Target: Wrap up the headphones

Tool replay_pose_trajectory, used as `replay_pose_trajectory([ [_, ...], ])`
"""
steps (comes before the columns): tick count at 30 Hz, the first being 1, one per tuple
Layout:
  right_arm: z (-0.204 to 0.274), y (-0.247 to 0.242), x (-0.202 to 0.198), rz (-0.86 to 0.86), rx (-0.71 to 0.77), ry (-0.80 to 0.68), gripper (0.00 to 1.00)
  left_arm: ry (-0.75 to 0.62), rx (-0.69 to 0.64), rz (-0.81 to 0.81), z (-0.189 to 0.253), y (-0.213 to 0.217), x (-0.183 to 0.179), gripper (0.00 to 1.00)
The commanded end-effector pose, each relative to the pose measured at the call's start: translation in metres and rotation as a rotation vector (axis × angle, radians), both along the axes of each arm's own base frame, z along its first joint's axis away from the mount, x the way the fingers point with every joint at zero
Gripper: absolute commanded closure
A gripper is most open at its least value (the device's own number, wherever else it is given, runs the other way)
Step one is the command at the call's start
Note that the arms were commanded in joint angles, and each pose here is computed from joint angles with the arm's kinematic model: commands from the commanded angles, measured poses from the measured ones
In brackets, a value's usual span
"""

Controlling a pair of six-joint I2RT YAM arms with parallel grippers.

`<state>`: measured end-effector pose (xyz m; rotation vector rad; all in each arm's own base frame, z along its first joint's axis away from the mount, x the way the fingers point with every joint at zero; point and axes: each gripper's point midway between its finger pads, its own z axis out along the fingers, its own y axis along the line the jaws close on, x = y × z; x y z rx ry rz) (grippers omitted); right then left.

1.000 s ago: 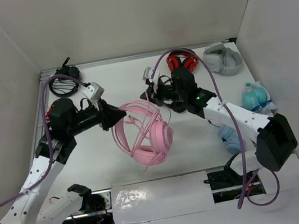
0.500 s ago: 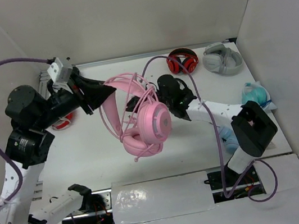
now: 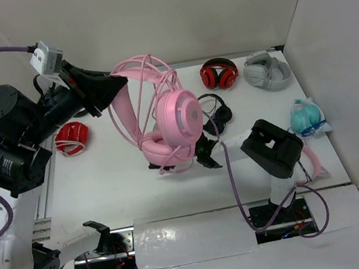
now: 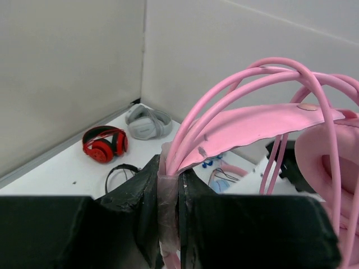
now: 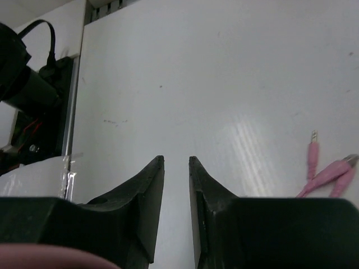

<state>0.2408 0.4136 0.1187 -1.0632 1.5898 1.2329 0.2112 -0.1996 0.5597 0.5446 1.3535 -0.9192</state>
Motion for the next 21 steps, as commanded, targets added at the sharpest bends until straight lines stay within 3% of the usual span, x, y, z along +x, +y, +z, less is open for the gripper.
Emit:
replay_pose_trajectory([
  [1,0.001,0.009,-0.020,0.000,0.076,-0.001,0.70,-0.009,-0.121,0.122,0.034,0.014,0.015,1.00],
  [5,-0.014,0.007,-0.052,0.038,0.031,0.019,0.89,0.015,-0.134,0.253,0.030,0.021,0.053,1.00],
  [6,-0.018,0.002,-0.057,0.034,0.005,0.020,1.00,0.028,-0.124,0.292,0.027,0.022,0.069,1.00],
  [13,-0.016,-0.026,-0.095,-0.084,-0.013,-0.005,1.00,0.204,-0.092,0.540,-0.025,0.055,0.168,1.00],
  [18,0.002,-0.041,-0.115,-0.216,-0.055,-0.054,1.00,0.340,-0.130,0.702,-0.075,0.100,0.212,1.00],
  [21,0.003,-0.058,-0.100,-0.408,-0.129,-0.067,1.00,0.417,-0.130,0.804,-0.107,0.124,0.232,1.00],
])
